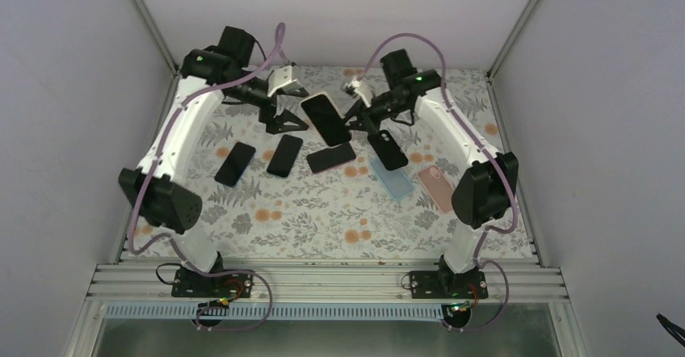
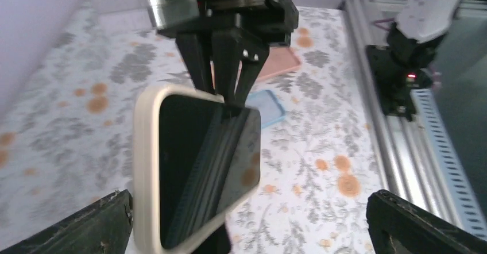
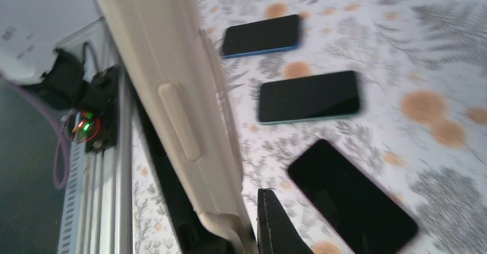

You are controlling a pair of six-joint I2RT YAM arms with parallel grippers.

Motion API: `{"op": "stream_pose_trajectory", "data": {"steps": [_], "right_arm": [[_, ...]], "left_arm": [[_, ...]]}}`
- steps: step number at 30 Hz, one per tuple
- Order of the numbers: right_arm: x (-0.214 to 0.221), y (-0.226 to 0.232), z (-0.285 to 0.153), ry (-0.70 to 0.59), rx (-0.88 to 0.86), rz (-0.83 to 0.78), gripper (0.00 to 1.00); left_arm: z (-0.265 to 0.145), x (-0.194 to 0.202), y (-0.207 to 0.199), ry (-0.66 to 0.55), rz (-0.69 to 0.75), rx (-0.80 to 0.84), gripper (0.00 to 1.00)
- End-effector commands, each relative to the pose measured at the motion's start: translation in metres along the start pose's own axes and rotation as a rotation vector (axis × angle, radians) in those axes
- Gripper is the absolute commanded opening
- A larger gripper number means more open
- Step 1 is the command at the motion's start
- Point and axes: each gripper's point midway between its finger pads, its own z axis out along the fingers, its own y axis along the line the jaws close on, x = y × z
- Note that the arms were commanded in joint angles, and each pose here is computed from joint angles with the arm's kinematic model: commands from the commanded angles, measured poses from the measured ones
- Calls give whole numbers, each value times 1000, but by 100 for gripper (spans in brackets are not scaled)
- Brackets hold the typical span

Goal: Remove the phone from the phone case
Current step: Remove the phone case from the phone.

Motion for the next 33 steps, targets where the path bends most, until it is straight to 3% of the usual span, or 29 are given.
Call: {"op": "stream_pose_trajectory", "data": {"steps": [1, 5, 9, 12, 16, 20, 27, 33], "right_arm": [[-15, -40, -46, -118, 182, 126, 4], [-19, -75, -69, -177, 291, 295, 4], [-30, -94, -78, -241, 377, 455, 4], [-42, -94, -82, -301, 430, 481, 4], [-51, -97, -86, -331, 519, 496, 3], [-51, -104, -88, -330, 564, 507, 3], [-49, -103, -94, -348, 603, 484, 3], [-45, -104, -96, -343, 622, 471, 3]], "left_arm": [[-31, -27, 7, -36, 103, -231, 100], [-54, -50, 48, -86, 222, -703, 100], [-45, -73, 51, -184, 320, -942, 100], [-10, -84, 52, -218, 322, -940, 100], [61, -82, 62, -168, 300, -885, 100], [99, -86, 66, -189, 271, -838, 100], [101, -82, 99, -184, 156, -897, 100], [99, -74, 97, -184, 148, -859, 100]]}}
